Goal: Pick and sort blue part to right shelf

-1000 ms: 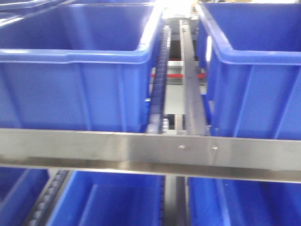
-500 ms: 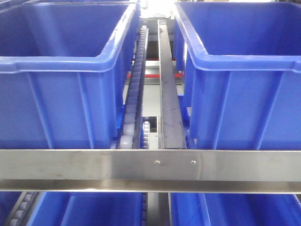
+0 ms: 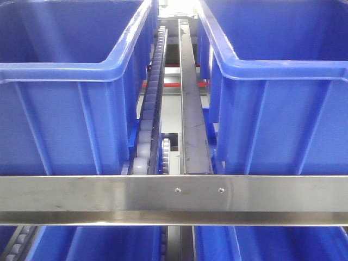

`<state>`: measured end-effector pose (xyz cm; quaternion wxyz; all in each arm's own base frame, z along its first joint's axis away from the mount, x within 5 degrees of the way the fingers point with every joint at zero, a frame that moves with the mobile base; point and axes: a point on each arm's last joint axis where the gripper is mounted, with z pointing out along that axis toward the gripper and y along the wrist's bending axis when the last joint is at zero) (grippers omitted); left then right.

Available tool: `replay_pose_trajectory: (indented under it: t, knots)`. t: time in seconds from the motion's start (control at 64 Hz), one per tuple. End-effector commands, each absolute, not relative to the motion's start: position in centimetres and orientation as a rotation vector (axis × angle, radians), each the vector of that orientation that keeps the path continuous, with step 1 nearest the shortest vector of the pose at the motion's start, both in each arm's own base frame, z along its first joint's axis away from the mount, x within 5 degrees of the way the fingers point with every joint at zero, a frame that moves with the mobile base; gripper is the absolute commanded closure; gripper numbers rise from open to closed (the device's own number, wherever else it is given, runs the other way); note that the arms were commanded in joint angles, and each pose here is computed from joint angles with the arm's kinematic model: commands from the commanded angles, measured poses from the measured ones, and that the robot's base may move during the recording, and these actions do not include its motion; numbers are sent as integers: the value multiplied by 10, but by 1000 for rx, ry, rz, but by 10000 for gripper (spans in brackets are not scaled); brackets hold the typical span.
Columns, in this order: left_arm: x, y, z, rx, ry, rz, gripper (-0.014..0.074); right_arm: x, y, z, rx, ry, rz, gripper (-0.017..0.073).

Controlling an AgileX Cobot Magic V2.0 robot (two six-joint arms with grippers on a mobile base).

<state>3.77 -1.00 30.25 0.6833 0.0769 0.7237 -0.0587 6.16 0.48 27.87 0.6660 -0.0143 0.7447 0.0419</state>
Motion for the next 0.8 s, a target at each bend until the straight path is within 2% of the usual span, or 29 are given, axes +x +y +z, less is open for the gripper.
replay_pose_trajectory:
  t: [0.0,0.781]
  knots:
    - [37,-10,319,156,1516,-144,260,61,4,296,-35,1571,83,145]
    - [37,-10,319,147,1514,-164,260,61,5,299,-20,1540,108,145]
